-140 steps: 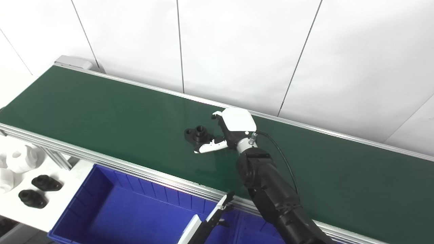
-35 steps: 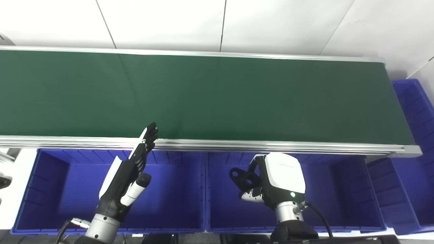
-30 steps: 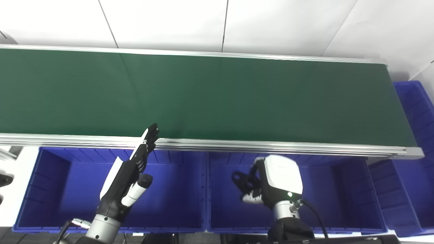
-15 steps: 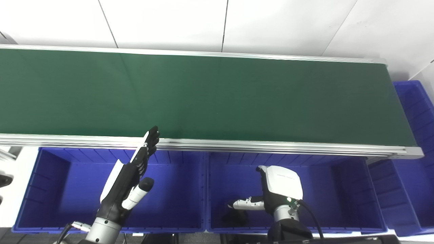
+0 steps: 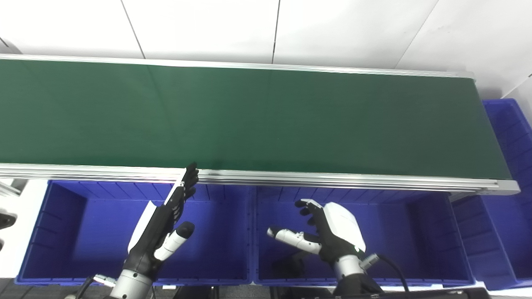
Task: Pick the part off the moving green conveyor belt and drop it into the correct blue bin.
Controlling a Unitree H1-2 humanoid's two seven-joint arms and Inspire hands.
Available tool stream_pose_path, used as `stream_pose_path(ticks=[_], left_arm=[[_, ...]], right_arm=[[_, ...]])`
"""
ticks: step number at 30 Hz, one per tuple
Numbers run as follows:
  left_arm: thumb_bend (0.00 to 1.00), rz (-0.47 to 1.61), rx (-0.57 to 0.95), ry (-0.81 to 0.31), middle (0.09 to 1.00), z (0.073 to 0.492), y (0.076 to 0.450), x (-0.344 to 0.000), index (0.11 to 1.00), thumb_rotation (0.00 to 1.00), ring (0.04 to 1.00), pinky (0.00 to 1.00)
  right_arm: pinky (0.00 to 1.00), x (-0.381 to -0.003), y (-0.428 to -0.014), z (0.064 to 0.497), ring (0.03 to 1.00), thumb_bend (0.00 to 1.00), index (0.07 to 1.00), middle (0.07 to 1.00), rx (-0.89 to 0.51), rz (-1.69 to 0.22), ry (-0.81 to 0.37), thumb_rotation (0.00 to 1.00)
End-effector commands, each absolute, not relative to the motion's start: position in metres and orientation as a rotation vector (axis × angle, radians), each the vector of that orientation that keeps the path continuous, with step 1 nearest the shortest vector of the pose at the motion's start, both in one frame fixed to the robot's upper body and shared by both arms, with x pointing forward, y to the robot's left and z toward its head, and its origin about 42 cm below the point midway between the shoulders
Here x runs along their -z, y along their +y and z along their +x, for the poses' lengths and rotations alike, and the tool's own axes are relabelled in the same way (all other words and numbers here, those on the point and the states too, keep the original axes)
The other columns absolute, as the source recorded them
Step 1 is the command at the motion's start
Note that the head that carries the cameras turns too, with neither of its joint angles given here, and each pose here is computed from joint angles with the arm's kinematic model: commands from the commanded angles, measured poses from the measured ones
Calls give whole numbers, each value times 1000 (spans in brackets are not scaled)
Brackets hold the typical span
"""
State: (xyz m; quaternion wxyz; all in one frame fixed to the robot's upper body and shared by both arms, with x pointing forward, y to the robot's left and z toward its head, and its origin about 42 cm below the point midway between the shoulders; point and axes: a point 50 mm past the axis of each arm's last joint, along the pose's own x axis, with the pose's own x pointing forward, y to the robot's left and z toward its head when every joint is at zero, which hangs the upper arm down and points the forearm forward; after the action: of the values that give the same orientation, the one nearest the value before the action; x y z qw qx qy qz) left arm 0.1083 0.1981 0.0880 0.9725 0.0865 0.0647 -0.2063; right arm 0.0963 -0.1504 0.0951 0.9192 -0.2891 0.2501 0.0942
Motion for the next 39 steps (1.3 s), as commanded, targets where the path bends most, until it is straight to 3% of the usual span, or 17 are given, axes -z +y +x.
stream_pose_path(ticks=[1, 4, 7, 12, 21, 29, 39], left_arm=[[857, 162, 410, 38, 1000, 104, 195, -100, 1000, 933, 972, 951], [847, 173, 406, 40, 1000, 103, 195, -96, 1000, 926, 960, 930], [833, 180, 411, 45, 1000, 102, 196, -89, 1000, 916, 957, 921], [849, 173, 408, 57, 1000, 101, 195, -79, 1000, 904, 956, 909], [874, 200, 410, -8, 1000, 95, 197, -74, 1000, 914, 961, 891], [888, 196, 379, -29, 989, 88, 197, -66, 1000, 920, 942, 853], [852, 185, 361, -46, 999, 85, 192, -68, 1000, 932, 953, 851]], right_arm=[[682, -158, -108, 79, 768, 721, 797, 808, 0, -7, 262, 925], [710, -157, -94, 59, 770, 753, 809, 816, 51, 133, 200, 922], [726, -129, -93, 50, 770, 723, 813, 815, 43, 58, 124, 918], [745, -86, -99, 51, 796, 770, 815, 840, -27, -31, 79, 826], [751, -70, -91, 49, 822, 816, 821, 862, -95, -37, -4, 823], [871, -60, -89, 48, 905, 862, 878, 910, -130, -86, -32, 912], [886, -56, -93, 48, 924, 828, 900, 929, -136, -96, -49, 914]])
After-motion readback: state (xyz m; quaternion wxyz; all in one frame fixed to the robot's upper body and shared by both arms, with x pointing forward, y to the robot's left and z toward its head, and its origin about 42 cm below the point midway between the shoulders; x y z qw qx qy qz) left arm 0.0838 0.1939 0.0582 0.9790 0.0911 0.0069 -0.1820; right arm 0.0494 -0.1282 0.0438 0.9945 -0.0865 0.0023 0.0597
